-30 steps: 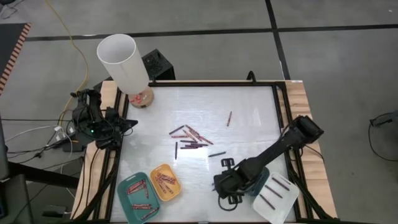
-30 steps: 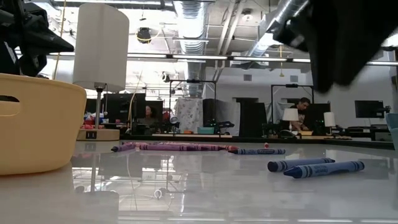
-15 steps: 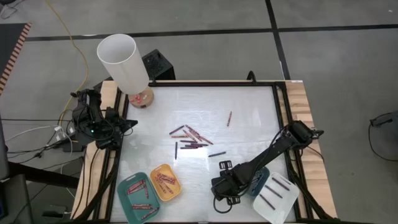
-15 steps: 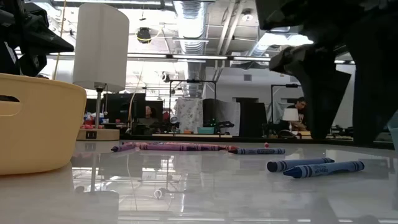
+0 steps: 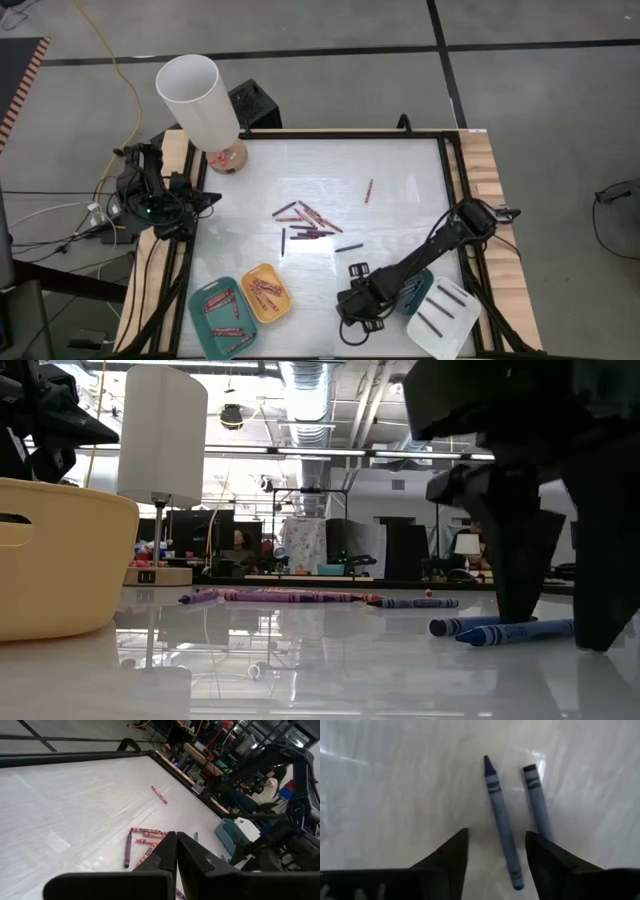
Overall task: Sort crayons
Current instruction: Put the blue crayon into the dark blue bin
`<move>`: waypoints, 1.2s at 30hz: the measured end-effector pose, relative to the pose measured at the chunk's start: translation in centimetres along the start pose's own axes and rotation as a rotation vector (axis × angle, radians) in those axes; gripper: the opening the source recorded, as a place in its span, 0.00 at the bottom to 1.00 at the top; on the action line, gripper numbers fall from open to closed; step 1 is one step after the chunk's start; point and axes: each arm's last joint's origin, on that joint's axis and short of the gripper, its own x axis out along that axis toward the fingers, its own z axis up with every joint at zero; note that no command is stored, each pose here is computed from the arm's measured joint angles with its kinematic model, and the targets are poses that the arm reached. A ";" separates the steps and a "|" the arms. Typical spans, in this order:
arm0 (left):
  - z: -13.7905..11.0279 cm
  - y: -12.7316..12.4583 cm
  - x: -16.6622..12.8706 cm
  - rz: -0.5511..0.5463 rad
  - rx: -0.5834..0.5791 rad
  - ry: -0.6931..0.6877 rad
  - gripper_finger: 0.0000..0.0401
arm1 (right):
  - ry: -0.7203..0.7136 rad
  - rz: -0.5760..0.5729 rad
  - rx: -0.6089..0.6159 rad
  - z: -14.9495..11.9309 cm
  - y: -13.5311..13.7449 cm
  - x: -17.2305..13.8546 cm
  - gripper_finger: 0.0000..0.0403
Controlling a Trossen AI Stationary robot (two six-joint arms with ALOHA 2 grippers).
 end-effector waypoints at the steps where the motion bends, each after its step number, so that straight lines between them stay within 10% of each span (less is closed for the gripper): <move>1: 0.0 0.0 0.0 0.000 0.000 0.000 0.00 | 0.000 -0.001 -0.001 0.0 0.0 0.0 0.48; 36: 0.0 0.0 0.0 0.000 -0.001 0.000 0.00 | 0.062 -0.006 0.031 -0.1 -0.5 1.8 0.02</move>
